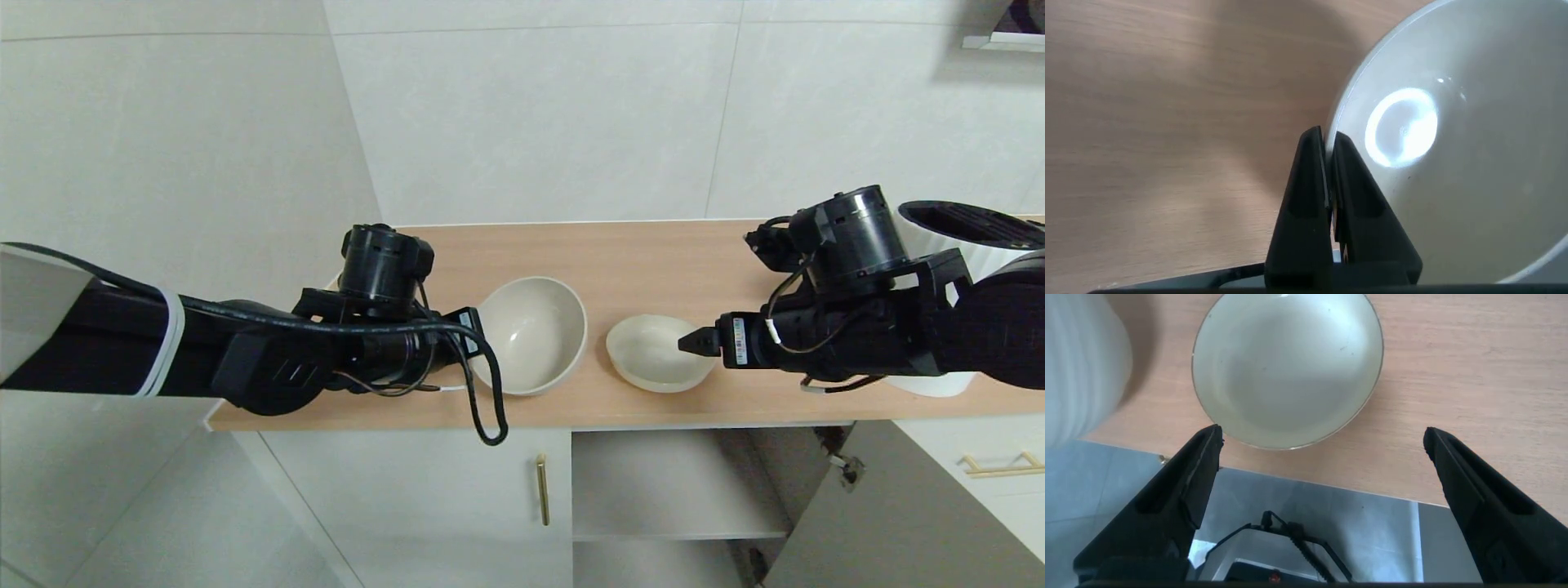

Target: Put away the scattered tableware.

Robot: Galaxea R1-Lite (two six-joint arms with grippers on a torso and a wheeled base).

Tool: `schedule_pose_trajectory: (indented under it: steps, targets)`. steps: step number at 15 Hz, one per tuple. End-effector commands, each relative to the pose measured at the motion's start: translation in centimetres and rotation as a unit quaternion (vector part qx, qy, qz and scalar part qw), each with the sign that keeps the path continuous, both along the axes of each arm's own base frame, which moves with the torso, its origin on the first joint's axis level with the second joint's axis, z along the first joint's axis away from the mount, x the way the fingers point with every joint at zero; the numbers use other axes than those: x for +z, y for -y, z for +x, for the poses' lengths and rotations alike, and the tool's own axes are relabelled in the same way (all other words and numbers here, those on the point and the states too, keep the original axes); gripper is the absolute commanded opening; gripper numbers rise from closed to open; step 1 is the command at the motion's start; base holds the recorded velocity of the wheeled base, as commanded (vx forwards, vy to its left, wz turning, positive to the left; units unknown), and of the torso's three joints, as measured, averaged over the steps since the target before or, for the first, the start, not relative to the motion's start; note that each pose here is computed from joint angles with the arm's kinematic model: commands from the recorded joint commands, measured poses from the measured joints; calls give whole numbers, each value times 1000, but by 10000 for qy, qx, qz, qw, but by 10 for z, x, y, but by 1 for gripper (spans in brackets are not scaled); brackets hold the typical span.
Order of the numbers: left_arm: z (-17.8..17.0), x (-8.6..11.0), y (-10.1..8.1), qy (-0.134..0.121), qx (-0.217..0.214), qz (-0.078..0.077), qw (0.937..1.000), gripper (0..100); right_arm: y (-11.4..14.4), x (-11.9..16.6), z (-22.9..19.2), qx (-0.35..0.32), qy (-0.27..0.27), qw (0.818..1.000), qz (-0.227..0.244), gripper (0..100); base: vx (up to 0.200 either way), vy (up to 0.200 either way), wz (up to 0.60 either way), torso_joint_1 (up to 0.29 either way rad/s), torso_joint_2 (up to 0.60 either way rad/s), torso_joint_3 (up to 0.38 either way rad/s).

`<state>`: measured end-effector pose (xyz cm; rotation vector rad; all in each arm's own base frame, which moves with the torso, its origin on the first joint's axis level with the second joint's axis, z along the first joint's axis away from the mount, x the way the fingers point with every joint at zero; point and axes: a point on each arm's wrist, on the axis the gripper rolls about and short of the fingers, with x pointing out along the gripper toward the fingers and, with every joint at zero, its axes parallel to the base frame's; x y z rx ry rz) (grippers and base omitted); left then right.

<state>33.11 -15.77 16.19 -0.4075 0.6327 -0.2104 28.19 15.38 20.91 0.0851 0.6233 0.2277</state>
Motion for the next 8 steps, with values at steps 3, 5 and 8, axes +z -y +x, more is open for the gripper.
schedule_pose_trajectory:
  steps: [3,5,8]
  targets:
    - [-2,3,0,38,-2,-18,10000,0,0,1,0,0,5,10000,3,100,0,0,0,0,0,0]
    - [-3,6,-2,64,0,-35,10000,0,-1,-1,1,-29,-9,10000,-18,100,0,0,0,0,0,0]
    - [-4,9,-2,99,-8,-52,9999,0,-5,-13,15,-559,40,9980,-289,100,0,0,0,0,0,0]
